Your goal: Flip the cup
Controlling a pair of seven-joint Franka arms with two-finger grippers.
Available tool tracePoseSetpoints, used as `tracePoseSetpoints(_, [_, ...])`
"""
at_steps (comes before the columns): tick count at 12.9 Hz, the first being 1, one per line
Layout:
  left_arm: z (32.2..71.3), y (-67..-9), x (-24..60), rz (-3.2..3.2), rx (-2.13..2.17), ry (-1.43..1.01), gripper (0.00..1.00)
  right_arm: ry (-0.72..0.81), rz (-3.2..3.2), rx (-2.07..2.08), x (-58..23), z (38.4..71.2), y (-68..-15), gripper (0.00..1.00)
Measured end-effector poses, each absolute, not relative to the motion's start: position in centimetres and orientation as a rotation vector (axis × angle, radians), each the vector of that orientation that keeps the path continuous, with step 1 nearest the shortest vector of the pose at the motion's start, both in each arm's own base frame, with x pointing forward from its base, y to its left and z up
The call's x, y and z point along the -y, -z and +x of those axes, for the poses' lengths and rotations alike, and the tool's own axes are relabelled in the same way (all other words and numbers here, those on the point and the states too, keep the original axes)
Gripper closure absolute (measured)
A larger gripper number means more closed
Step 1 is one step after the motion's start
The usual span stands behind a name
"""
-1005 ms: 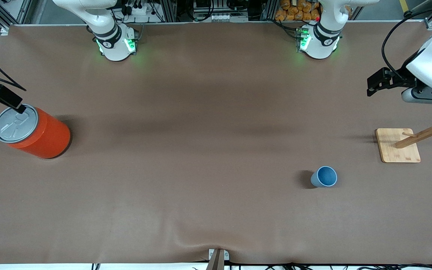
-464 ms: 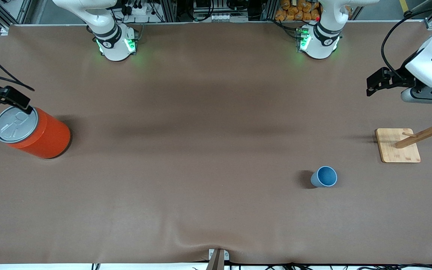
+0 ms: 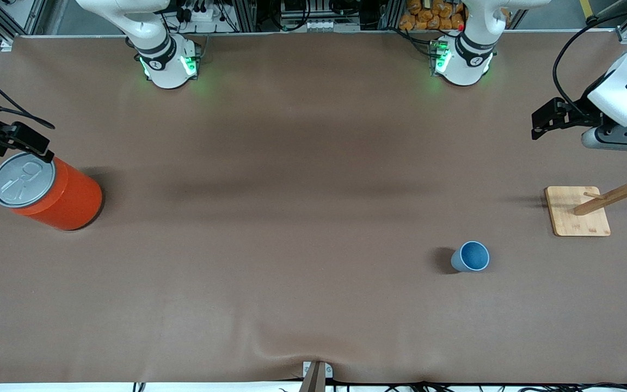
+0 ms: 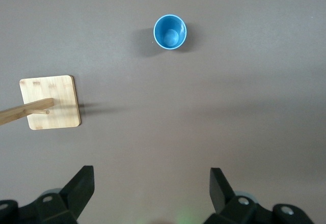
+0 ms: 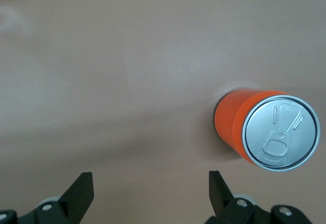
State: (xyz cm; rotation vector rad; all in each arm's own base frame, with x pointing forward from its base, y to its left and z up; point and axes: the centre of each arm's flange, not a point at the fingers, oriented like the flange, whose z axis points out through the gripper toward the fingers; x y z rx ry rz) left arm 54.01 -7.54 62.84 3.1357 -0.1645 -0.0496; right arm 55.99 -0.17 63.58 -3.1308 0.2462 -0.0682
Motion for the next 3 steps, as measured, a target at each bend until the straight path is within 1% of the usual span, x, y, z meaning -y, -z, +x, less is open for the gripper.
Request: tracePoseSetpoints(3, [54.01,-62.84,7.57,3.136,0.166,0.05,0.0,0.067,-3.132,-0.234,0.18,55.98,-63.58,0.0])
